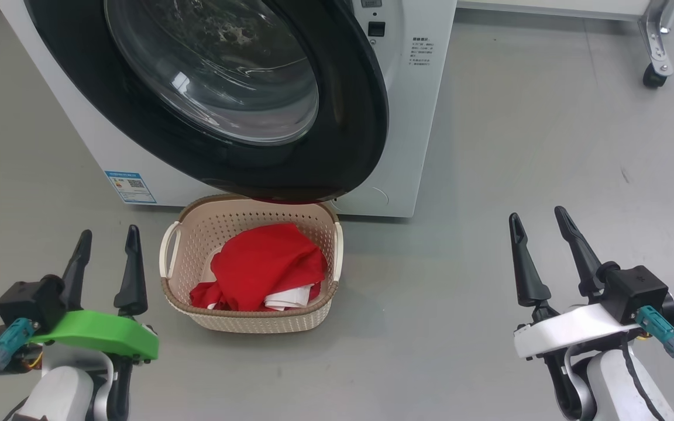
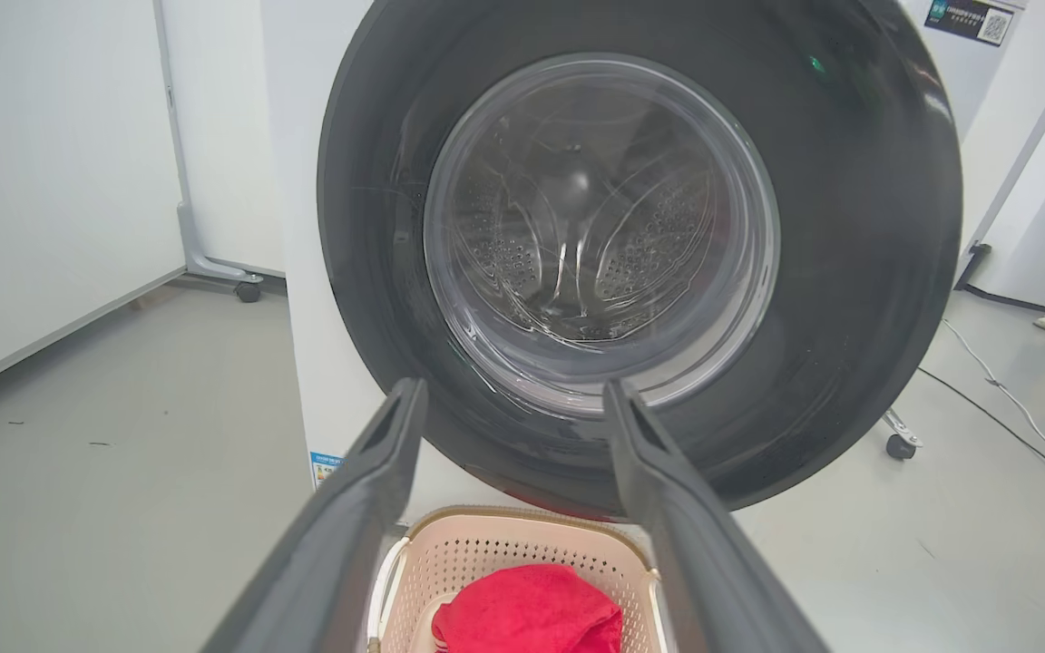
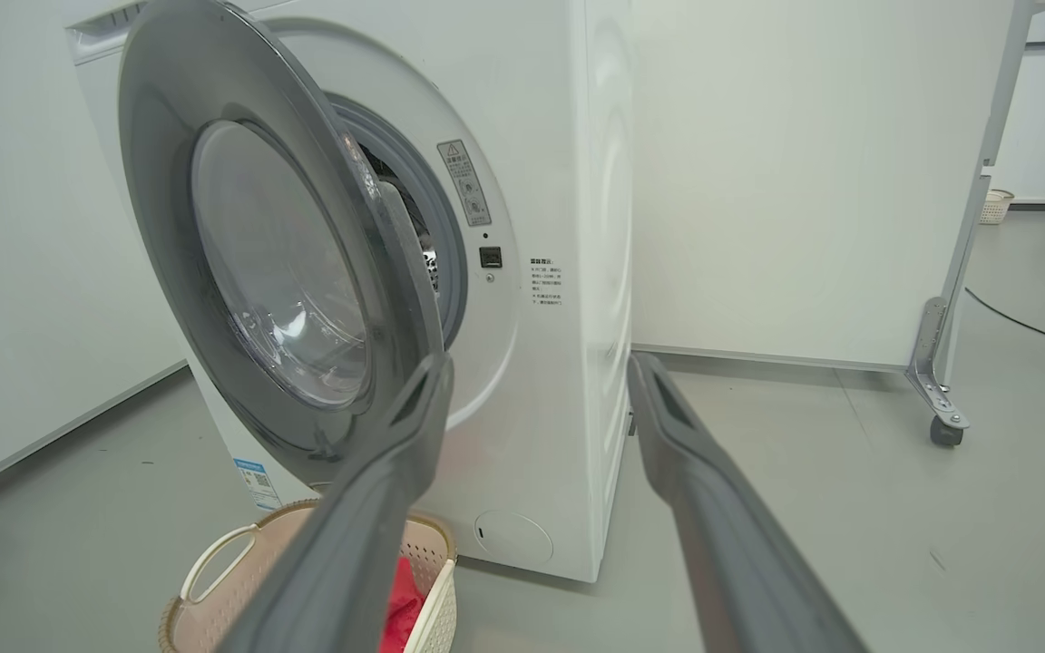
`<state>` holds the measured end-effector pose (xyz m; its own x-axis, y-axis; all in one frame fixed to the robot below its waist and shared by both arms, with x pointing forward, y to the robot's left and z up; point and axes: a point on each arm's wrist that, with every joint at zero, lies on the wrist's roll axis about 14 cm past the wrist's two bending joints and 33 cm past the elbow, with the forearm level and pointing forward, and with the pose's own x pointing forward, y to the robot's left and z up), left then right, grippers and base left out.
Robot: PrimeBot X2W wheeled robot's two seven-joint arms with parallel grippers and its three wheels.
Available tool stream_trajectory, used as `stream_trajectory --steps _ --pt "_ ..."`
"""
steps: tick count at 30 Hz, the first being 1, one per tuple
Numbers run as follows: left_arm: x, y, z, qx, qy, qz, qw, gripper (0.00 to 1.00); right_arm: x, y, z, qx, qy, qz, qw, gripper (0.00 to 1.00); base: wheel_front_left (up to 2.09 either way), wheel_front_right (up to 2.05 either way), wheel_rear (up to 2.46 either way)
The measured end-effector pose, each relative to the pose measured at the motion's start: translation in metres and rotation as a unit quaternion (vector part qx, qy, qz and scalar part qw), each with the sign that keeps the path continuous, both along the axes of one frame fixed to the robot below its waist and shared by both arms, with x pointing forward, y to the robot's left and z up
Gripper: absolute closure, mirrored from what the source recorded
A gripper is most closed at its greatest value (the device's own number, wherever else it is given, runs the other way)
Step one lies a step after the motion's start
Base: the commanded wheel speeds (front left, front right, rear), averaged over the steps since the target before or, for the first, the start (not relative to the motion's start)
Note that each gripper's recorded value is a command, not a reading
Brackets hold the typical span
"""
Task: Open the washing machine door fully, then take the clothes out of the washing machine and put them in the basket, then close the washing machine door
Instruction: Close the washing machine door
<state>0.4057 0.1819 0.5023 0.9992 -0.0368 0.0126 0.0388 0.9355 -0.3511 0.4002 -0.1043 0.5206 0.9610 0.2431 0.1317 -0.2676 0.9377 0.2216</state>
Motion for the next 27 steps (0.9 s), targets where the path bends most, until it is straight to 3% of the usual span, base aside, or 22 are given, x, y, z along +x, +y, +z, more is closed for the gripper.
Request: stream_trajectory --steps 27 --pt "-0.014 -0.011 0.0 0.042 -0.014 -0.009 0.999 0.0 0.001 0.003 0.001 0.001 -0.003 0.006 1.0 0.0 0.0 0.0 0.0"
